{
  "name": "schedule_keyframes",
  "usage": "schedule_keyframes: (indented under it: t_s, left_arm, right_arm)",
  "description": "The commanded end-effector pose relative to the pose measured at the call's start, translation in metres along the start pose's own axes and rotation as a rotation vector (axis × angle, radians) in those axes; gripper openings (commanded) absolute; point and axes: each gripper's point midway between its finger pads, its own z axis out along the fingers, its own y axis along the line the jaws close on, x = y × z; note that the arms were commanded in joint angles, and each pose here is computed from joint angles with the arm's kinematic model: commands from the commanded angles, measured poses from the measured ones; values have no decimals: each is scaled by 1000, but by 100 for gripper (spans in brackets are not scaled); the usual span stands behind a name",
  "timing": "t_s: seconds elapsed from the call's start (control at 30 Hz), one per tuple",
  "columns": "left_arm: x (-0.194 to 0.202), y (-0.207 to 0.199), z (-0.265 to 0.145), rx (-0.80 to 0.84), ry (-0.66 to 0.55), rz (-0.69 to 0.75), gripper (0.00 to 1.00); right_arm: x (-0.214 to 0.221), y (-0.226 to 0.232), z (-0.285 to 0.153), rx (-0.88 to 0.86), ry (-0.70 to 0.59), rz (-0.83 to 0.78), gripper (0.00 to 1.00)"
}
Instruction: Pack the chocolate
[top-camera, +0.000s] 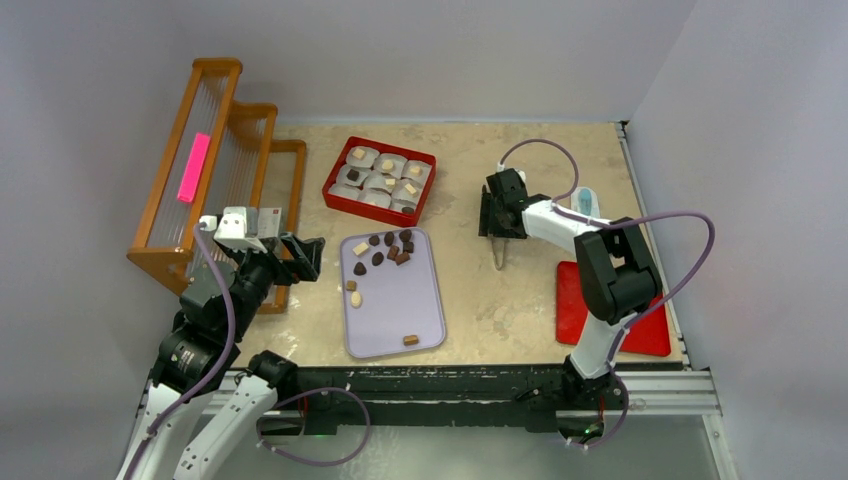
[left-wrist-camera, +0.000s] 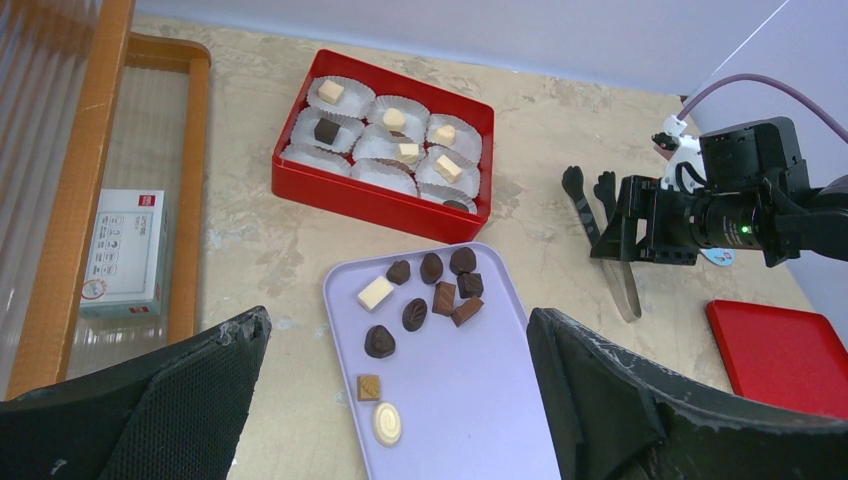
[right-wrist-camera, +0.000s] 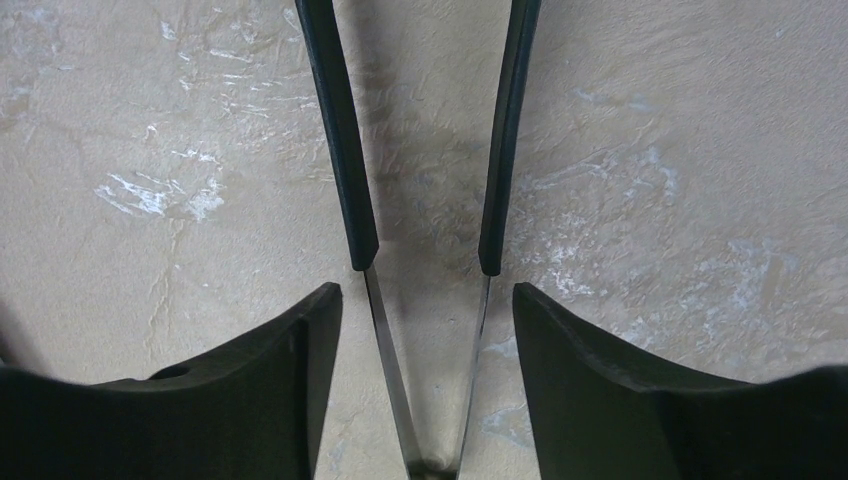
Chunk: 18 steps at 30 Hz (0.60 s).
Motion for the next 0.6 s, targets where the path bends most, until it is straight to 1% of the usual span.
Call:
schedule_keyframes:
  t_s: [0.0,0.17,0.27,0.33,0.47,0.57]
  left_arm:
    - [-5,-4,3,13,-24,-11,100]
    - [-6,-3,2,11,-25,-12,100]
    - [-6,-4,2,12,-26,-13,100]
    - [-6,-4,2,15,-26,-12,100]
    - [-6,-4,2,18,-26,-13,100]
    - [-6,-4,1,19,-28,-12,100]
  right_arm:
    - [-25,0,-31,-13,-67,53,70]
    - [-18,-14,-55,17,-77,102,70]
    - [-10,-29,-70,59,-75,146,67]
    - [-5,-40,-78,97,-78,174,64]
    - [12,-57,-91,152,-73,249,51]
    - [28,-71,-100,200,-66,284,49]
